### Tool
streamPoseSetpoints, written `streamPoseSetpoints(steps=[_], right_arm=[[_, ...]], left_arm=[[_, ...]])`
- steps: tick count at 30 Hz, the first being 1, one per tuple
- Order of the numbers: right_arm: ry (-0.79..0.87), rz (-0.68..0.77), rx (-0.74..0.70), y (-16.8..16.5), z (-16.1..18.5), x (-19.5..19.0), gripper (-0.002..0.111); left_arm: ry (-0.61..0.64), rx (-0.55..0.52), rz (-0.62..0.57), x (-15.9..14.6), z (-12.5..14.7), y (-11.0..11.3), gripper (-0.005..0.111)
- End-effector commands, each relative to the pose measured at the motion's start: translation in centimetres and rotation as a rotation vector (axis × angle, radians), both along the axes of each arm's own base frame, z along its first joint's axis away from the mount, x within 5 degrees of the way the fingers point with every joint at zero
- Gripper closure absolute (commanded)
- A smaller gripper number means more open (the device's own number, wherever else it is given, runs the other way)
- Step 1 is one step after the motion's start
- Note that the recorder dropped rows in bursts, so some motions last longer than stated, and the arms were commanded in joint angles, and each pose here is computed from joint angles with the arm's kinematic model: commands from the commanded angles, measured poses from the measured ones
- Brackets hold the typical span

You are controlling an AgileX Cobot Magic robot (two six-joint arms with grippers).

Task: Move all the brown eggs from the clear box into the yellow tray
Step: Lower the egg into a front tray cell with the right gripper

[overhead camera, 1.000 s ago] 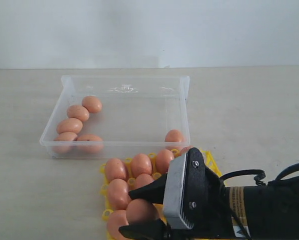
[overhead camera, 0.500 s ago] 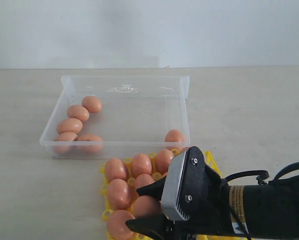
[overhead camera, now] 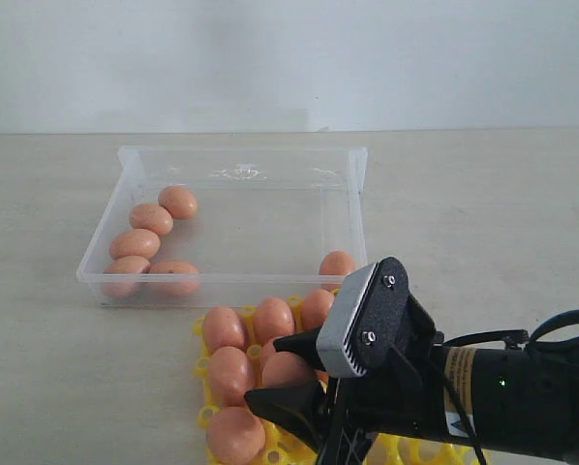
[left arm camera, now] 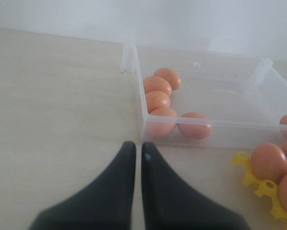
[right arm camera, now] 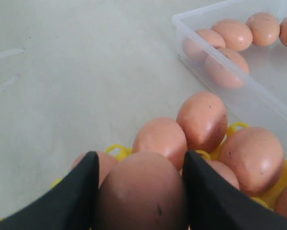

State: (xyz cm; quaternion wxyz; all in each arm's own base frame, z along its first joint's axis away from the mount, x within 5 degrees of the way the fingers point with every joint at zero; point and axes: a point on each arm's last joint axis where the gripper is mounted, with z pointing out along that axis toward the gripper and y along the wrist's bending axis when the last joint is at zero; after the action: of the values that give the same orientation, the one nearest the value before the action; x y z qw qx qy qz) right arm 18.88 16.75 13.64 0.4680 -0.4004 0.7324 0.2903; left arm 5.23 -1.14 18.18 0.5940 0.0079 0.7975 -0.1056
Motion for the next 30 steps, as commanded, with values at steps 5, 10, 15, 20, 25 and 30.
streamPoseSetpoints(steps=[5, 10, 15, 20, 25, 30], right_arm=[[0.024, 0.014, 0.035, 0.1, 0.3, -0.2, 0.076], [0.030, 0.014, 0.038, 0.1, 0.3, -0.2, 0.076], [0.040, 0.036, 0.032, 0.2, 0.2, -0.4, 0.061], [0.052, 0.029, 0.023, 0.1, 0.1, -0.4, 0.051], [0.053, 0.019, 0.035, 0.1, 0.2, -0.3, 0.051], [0.012, 0.045, 0.138, 0.6, 1.1, -0.4, 0.051]], left_arm=[[0.000, 0.008, -0.002, 0.1, -0.1, 0.0, 0.103], [0.000, 0.008, -0.002, 0.1, -0.1, 0.0, 0.103], [0.000, 0.008, -0.002, 0.1, -0.1, 0.0, 0.103], [0.000, 0.008, -0.002, 0.1, -0.1, 0.0, 0.103], [0.000, 0.008, -0.002, 0.1, -0.1, 0.0, 0.103], [0.000, 0.008, -0.002, 0.1, -0.1, 0.0, 0.103]])
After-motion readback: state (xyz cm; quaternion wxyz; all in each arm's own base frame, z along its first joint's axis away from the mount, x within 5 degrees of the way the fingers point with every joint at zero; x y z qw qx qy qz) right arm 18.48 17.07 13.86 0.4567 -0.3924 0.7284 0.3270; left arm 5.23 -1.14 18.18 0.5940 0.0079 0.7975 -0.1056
